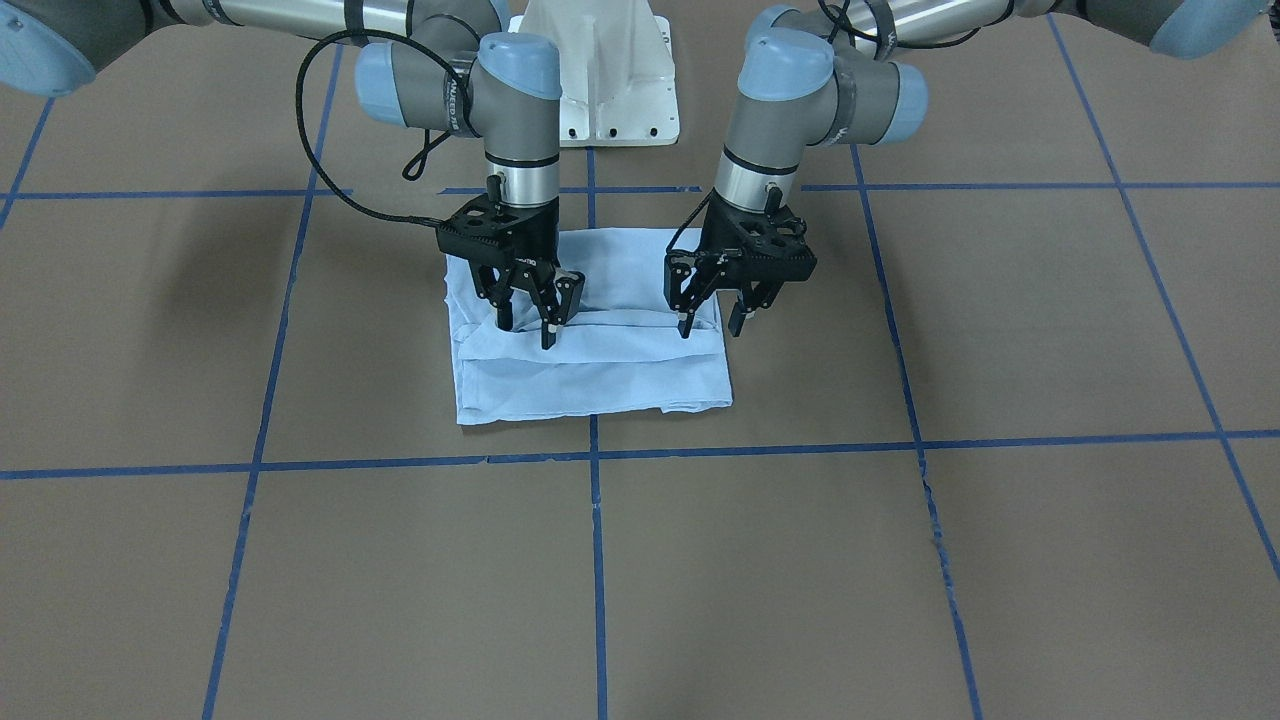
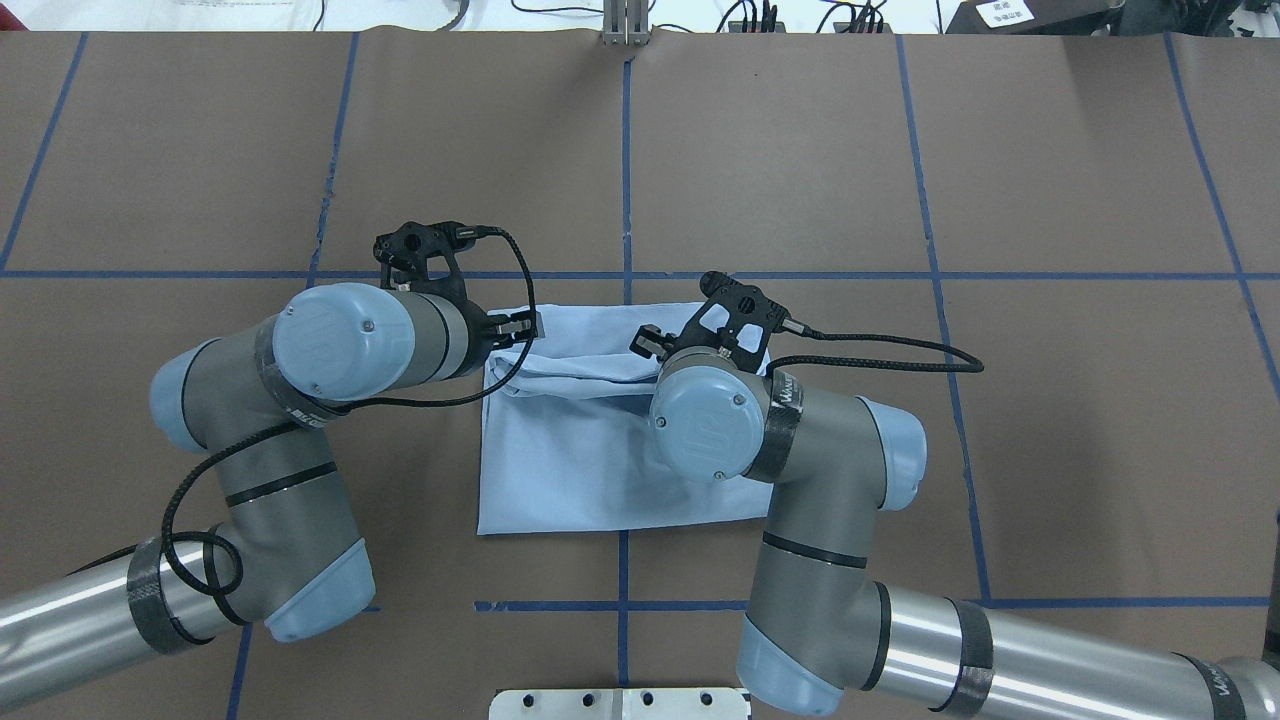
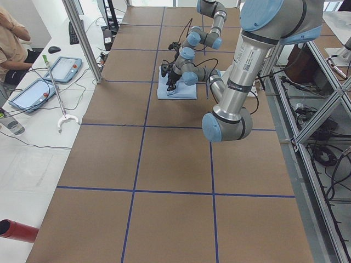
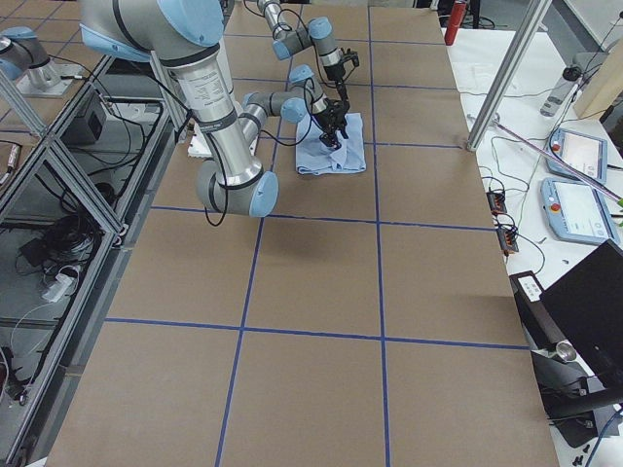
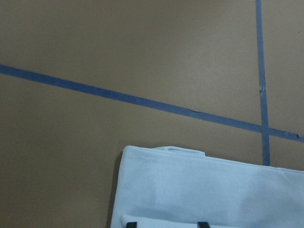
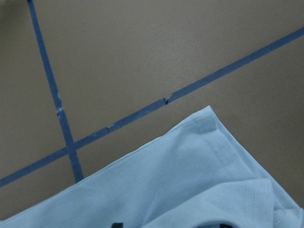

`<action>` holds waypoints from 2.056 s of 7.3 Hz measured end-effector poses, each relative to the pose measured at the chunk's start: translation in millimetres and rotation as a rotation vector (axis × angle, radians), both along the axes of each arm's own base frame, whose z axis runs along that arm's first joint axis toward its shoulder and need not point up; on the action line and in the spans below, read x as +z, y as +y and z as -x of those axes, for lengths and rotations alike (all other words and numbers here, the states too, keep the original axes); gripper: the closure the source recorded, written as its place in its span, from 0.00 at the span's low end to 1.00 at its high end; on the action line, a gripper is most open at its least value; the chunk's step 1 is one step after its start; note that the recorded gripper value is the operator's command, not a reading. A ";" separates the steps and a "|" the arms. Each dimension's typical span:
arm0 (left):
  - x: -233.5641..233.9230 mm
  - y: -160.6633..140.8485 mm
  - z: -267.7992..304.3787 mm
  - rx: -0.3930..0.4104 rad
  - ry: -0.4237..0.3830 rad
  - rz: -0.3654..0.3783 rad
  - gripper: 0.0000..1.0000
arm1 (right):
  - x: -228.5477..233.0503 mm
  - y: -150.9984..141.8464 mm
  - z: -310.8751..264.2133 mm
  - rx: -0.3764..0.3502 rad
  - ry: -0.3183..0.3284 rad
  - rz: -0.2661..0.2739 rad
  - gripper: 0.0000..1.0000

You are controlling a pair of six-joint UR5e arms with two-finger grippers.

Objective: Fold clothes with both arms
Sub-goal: 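Lay the folded edge down and open both grippers, then lift the right gripper away from the shirt toward the far side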

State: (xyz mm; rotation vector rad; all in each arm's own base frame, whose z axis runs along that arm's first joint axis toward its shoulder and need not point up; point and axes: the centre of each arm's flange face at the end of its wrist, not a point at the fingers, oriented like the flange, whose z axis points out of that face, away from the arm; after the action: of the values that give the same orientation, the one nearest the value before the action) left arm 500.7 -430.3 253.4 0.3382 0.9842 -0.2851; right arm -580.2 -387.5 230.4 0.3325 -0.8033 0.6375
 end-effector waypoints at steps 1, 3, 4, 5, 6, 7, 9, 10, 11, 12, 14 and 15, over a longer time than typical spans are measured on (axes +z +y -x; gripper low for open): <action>-0.2 -3.1 4.3 0.012 0.007 -0.010 0.00 | -3.4 5.0 -0.8 -0.061 0.029 -0.043 0.00; -0.2 -4.8 6.7 0.018 0.014 -0.014 0.00 | -5.3 32.0 13.2 -0.186 0.088 -0.125 0.00; 0.1 -4.9 7.0 0.017 0.015 -0.013 0.00 | -2.9 44.3 21.6 -0.250 0.132 -0.173 0.00; 0.2 -5.0 7.2 0.016 0.016 -0.011 0.00 | 0.6 51.0 28.8 -0.303 0.182 -0.223 0.00; 0.5 -4.9 7.3 0.015 0.017 -0.010 0.00 | 5.8 52.2 35.3 -0.341 0.234 -0.267 0.00; 0.6 -4.8 7.5 0.015 0.018 -0.009 0.00 | 11.7 49.3 40.0 -0.361 0.278 -0.297 0.00; 0.1 -4.4 7.9 0.016 0.019 -0.009 0.00 | 16.7 37.3 40.0 -0.370 0.320 -0.318 0.00; -0.2 -4.2 8.3 0.016 0.020 -0.010 0.00 | 15.9 25.5 37.4 -0.360 0.331 -0.320 0.00; -1.6 -3.6 9.3 0.016 0.023 -0.011 0.00 | 16.3 7.8 37.4 -0.343 0.348 -0.313 0.00; -4.5 -2.4 11.3 0.016 0.029 -0.015 0.00 | 21.2 -16.3 39.9 -0.321 0.376 -0.297 0.00; -9.4 -0.4 14.1 0.017 0.038 -0.019 0.00 | 27.6 -77.8 24.7 -0.283 0.435 -0.277 0.00; -10.2 0.1 14.6 0.018 0.040 -0.020 0.00 | 28.8 -109.5 5.0 -0.269 0.448 -0.264 0.00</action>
State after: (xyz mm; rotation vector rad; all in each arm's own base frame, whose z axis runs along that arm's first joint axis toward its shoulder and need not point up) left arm 486.1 -430.2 243.3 0.3434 1.0295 -0.2667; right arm -585.1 -497.0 259.2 0.5734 -0.4863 0.1890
